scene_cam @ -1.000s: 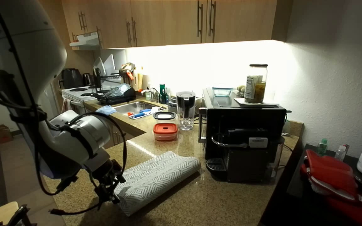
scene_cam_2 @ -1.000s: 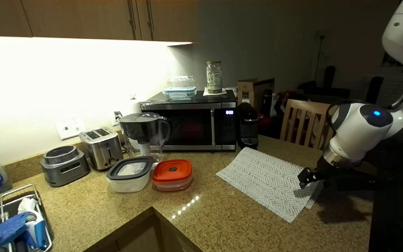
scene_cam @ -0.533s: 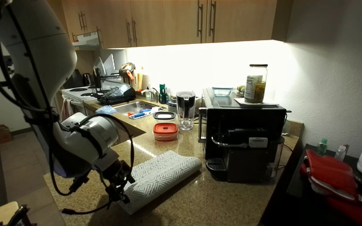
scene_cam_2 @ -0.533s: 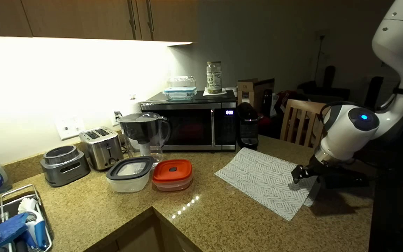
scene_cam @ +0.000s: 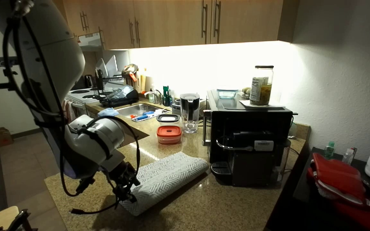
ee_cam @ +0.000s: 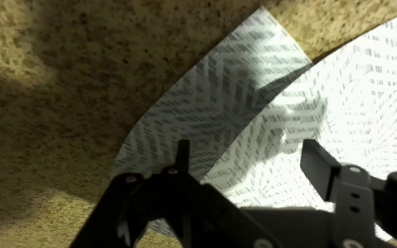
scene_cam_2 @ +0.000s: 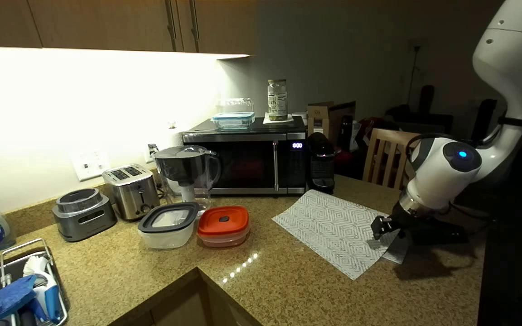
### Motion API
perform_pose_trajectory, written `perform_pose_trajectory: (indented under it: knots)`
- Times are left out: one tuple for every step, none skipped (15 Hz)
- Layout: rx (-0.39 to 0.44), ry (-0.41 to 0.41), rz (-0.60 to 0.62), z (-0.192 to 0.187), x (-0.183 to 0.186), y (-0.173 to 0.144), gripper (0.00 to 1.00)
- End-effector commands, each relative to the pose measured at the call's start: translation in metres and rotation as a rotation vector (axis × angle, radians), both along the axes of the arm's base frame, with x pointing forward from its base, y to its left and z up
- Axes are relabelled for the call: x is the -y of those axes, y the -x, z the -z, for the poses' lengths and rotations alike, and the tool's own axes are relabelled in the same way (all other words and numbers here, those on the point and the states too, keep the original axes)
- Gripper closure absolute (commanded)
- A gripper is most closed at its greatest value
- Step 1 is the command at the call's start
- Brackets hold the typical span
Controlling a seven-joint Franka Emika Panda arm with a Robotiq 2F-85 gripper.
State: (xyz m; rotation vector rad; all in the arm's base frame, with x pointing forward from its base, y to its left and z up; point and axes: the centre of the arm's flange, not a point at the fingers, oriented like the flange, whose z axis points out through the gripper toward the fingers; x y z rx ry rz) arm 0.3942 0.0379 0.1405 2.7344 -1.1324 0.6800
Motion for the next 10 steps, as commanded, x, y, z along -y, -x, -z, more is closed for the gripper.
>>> perform_pose_trajectory:
  knots:
    - [0.016,-0.008,-0.030,0.0286,0.0000,0.0171,0.47]
    - [0.016,-0.012,-0.033,0.0285,-0.0015,0.0175,0.53]
    - [0.017,-0.014,-0.038,0.0281,-0.0031,0.0181,0.61]
    - [0.018,-0.016,-0.040,0.0281,-0.0040,0.0183,0.66]
    - [0.019,-0.015,-0.044,0.0286,-0.0047,0.0186,0.73]
    - [0.019,-0.013,-0.051,0.0290,-0.0048,0.0189,0.79]
    - [0.019,-0.010,-0.057,0.0298,-0.0043,0.0192,0.87]
    - [0.019,-0.008,-0.061,0.0305,-0.0039,0.0194,0.92]
    - [0.019,-0.004,-0.063,0.0313,-0.0030,0.0195,0.98]
    - [0.019,-0.001,-0.065,0.0320,-0.0027,0.0196,0.99]
